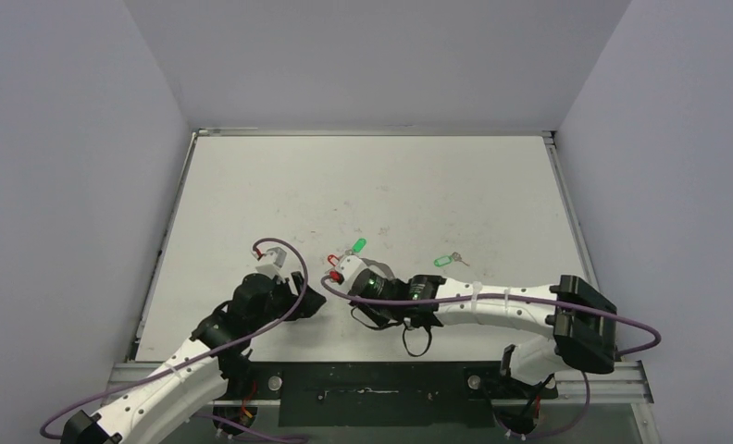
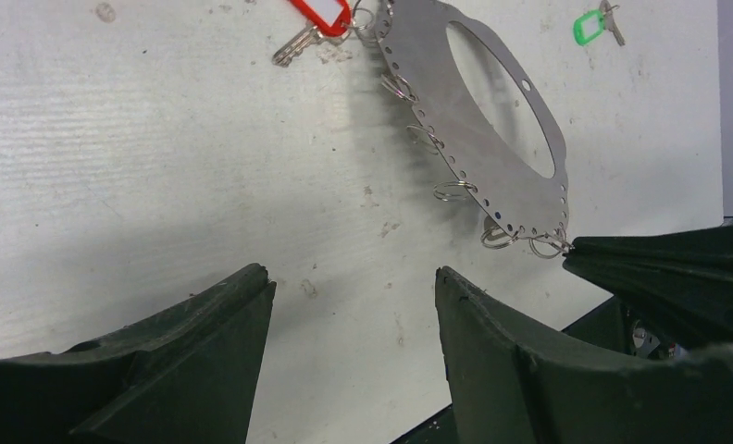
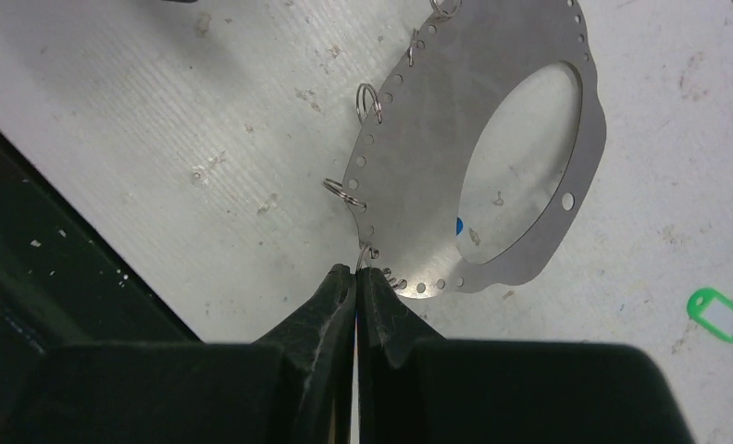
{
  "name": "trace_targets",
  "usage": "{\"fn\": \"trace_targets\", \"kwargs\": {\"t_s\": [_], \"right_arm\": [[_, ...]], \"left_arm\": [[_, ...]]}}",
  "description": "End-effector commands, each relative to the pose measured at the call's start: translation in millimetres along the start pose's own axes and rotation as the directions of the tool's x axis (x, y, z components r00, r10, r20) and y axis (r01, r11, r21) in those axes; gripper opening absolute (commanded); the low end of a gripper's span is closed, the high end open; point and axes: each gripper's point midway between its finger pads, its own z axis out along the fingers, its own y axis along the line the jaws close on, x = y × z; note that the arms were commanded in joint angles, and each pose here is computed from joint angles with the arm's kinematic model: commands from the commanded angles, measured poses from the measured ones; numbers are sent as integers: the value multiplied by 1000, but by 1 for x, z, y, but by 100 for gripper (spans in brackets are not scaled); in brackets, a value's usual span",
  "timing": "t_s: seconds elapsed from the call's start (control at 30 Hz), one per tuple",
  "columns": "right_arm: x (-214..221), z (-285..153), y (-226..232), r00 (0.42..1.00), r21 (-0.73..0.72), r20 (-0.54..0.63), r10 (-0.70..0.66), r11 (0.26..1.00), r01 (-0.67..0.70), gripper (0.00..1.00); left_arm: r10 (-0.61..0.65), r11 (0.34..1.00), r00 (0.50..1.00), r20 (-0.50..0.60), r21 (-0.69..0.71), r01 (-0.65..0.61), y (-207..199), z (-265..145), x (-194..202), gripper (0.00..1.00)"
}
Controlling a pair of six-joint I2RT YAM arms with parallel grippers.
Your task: Put the keys on the keyring
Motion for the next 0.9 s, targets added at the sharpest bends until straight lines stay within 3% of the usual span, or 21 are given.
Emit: {"fn": "trace_targets", "kwargs": {"t_s": [0.0, 0.33, 0.5, 0.87], "right_arm": [[-37, -32, 11, 985, -213, 162, -56, 973, 91, 0], [-61, -94, -13, 899, -194, 405, -169, 944, 266, 0], [-63, -108, -18, 869, -201, 457, -187, 931, 306, 0], [-73, -118, -7, 841, -330, 528, -116, 885, 329, 0]], "left_arm": [[89, 985, 989, 122, 137, -106, -41, -11, -39, 63], [169, 925, 950, 262, 291, -245, -81, -20, -65, 62], [215, 875, 923, 319, 357, -327, -99, -26, -71, 61], [311, 698, 851, 423, 506, -507, -140, -43, -68, 59]]}}
